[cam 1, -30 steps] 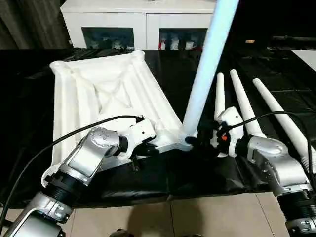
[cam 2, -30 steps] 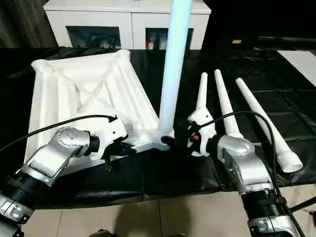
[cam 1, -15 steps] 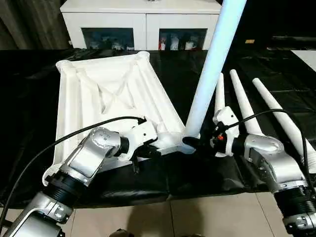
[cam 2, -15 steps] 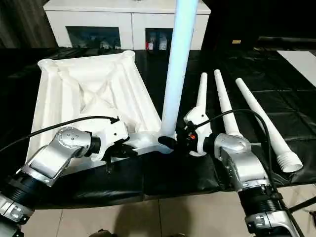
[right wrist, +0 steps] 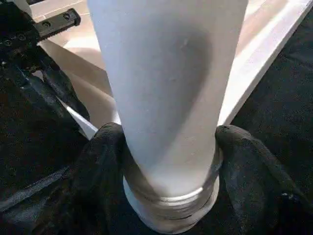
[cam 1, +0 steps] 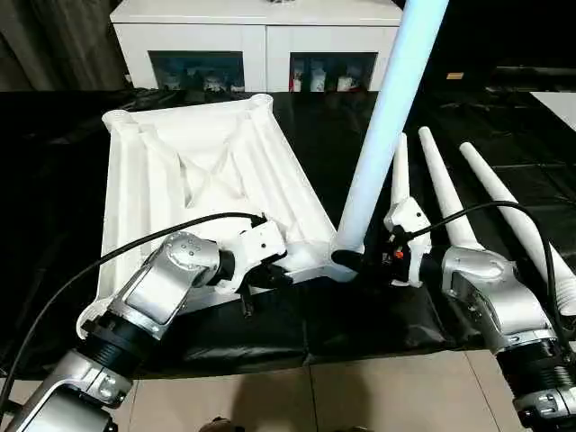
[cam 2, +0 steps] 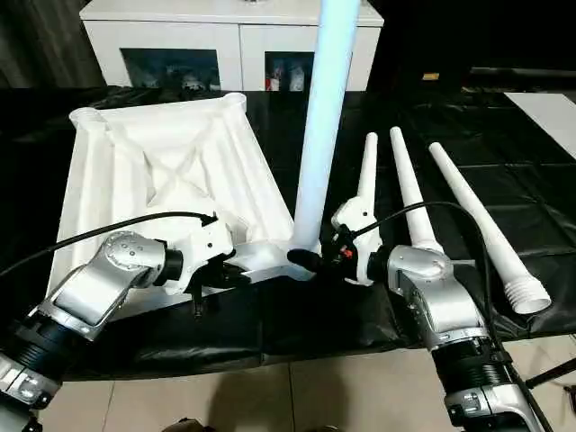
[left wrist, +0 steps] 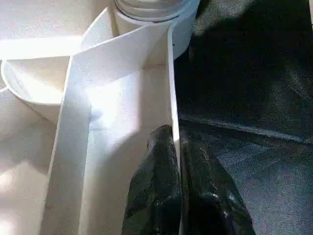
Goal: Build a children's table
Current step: Rotate leg to tighten
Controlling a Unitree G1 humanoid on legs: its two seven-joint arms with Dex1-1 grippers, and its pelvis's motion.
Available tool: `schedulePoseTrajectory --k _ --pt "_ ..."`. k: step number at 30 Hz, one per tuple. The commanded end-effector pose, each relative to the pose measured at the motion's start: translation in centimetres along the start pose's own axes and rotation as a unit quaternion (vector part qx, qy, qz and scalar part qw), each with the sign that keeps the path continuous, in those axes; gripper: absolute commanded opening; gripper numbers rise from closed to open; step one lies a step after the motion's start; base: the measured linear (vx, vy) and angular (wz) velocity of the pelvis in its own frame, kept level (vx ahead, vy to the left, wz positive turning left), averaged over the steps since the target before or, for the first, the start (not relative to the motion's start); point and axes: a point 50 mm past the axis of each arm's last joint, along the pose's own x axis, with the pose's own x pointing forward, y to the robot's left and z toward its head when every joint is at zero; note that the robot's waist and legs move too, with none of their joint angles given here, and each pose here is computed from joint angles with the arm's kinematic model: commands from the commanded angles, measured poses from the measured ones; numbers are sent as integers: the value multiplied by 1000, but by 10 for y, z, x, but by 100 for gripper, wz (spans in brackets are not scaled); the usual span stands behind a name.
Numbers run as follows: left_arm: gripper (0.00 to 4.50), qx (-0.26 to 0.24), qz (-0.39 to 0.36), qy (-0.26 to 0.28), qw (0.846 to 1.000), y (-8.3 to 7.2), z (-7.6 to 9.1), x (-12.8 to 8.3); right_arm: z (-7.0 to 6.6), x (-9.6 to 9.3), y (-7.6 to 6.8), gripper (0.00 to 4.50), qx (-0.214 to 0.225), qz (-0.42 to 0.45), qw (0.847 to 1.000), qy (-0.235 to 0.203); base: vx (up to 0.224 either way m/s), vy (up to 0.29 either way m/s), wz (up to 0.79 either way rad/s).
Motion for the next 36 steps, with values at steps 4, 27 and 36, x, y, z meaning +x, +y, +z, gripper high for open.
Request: schedulePoseTrajectory --k 4,27,36 --pt "0 39 -14 -45 998 -4 25 1 -13 4 -7 259 36 -51 998 14 0 0 0" --pt "0 -98 250 -51 962 39 64 42 -1 114 7 256 223 -339 914 -14 0 0 0" --pt "0 -101 236 -44 965 40 50 34 21 104 -6 332 160 -313 933 -78 0 0 0"
